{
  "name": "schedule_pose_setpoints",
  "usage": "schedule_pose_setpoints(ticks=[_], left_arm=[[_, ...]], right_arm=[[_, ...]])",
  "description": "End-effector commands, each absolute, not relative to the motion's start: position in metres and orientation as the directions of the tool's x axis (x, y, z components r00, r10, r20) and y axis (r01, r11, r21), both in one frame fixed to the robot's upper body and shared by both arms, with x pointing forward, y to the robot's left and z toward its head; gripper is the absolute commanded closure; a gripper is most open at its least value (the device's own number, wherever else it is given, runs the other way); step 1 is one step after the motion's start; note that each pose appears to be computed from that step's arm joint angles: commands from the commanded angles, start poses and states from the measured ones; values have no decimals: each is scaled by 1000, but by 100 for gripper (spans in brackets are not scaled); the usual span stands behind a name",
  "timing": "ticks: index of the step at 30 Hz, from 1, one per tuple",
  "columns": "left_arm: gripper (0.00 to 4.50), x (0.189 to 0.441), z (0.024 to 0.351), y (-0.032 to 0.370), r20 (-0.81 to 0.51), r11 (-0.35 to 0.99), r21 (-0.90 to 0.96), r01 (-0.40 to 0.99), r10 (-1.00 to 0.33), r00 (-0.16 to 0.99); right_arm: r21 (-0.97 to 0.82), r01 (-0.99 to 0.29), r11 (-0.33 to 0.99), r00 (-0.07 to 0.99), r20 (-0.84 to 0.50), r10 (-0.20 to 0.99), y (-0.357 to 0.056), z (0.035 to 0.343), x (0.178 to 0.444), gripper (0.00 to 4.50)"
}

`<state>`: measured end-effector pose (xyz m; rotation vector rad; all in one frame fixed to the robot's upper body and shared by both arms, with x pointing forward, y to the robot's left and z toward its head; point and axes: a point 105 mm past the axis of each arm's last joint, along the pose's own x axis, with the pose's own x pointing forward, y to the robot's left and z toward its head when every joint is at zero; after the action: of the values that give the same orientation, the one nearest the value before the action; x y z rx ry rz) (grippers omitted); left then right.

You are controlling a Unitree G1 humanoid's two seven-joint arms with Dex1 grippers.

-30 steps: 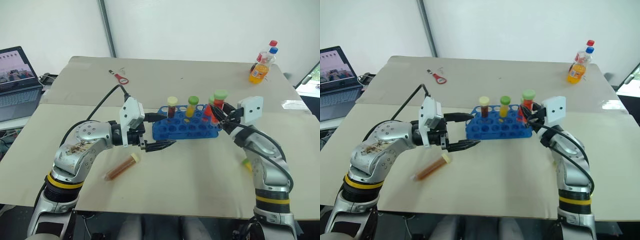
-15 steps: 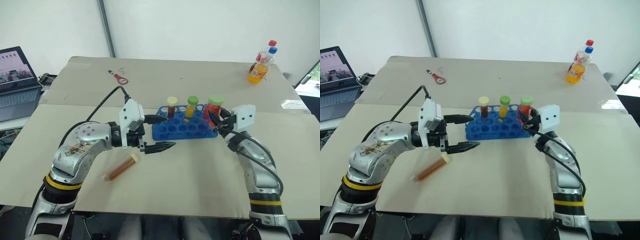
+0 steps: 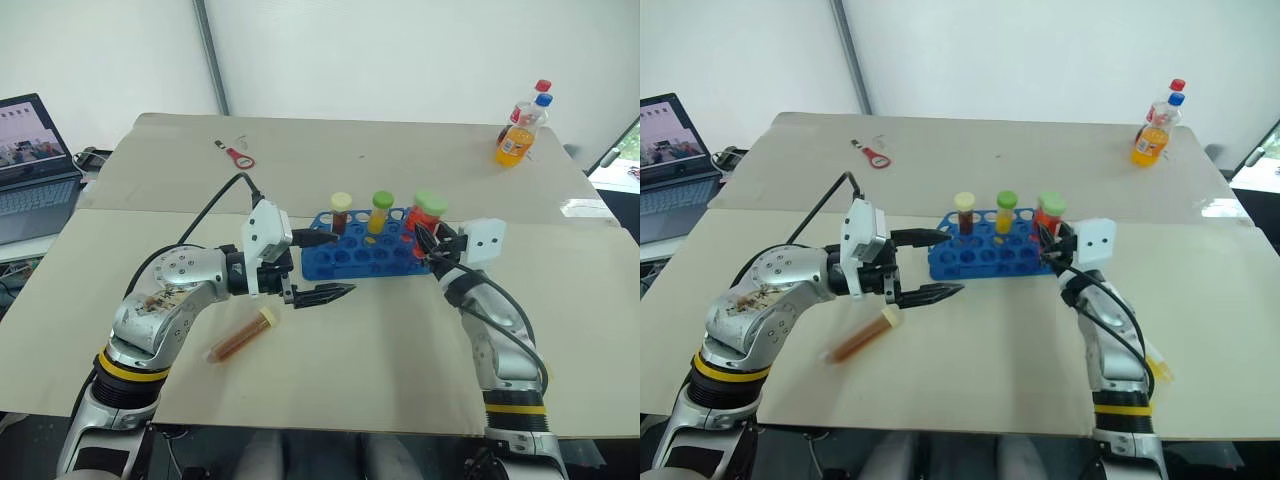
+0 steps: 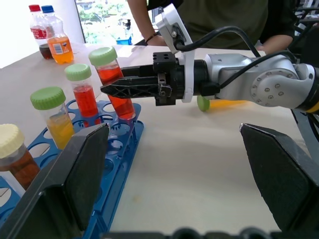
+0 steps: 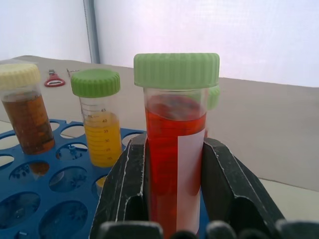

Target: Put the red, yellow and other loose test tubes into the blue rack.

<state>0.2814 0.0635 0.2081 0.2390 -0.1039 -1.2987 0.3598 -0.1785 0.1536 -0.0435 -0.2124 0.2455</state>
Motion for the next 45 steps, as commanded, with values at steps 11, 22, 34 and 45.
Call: schedule_pose_setpoints(ticks=[11, 22, 34, 45], left_arm=[[0, 278, 210, 56, -59, 226, 304, 925, -965, 256], [0, 246, 188, 37, -160, -36, 356, 934, -987, 23], [0, 240, 184, 23, -180, -154, 377, 913, -980, -91], [0, 245, 182, 30, -196, -134, 379, 916, -979, -62]], right_arm=[[-283, -330, 901, 944, -79, 321, -228, 180, 301, 56], [-280, -501, 819, 658, -738, 150, -289, 144, 251, 56], [-216, -536, 816, 530, -839, 125, -294, 114, 258, 56], [-176, -589, 789, 483, -859, 169, -283, 112, 260, 355]])
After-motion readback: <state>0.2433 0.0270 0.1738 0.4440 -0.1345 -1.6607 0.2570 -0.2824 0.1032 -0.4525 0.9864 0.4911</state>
